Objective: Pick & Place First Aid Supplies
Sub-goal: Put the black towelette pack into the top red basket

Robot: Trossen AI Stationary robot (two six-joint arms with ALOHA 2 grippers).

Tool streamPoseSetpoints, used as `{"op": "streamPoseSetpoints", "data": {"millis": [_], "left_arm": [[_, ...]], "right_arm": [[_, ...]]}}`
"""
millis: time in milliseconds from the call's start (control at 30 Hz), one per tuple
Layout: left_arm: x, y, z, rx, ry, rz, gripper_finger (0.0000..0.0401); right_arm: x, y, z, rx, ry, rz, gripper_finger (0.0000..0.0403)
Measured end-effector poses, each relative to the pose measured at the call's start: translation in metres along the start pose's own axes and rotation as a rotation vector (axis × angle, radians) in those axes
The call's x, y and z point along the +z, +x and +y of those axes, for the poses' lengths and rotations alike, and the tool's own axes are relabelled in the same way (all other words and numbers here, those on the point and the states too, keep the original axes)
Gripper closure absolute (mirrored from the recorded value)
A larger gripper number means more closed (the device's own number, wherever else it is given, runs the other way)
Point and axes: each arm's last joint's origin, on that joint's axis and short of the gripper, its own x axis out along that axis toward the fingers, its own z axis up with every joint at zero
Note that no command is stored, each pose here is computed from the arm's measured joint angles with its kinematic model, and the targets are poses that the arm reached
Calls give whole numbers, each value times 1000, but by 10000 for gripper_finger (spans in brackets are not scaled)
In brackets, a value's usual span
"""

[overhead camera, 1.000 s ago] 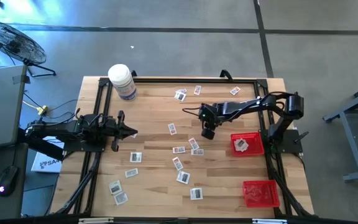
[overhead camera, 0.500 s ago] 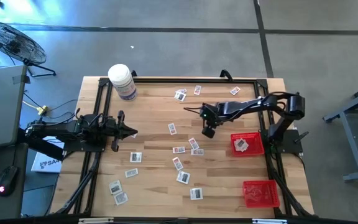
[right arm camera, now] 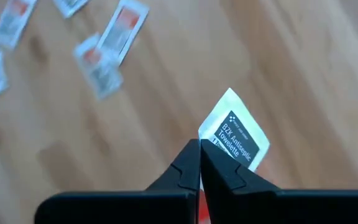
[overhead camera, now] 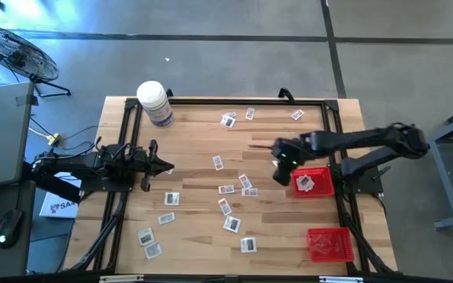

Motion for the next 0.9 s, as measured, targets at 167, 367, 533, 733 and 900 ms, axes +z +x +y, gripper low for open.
{"op": "streamPoseSetpoints", "data": {"millis": [167, 367, 533, 733, 900], "left_arm": [[0, 0, 0, 0, 0, 0, 401], [0, 0, 0, 0, 0, 0, 401], [0, 0, 0, 0, 0, 0, 401], [0, 0, 0, 0, 0, 0, 401], [0, 0, 0, 0, 0, 0, 401]], "right_arm": [[-43, -28, 4, -71, 35, 122, 402], [-67, -31, 13, -156, 1, 156, 402], [-81, 3, 11, -134, -5, 176, 399], [-93, 32, -2, -147, 24, 139, 398], [-88, 31, -4, -125, 66, 166, 379]]}}
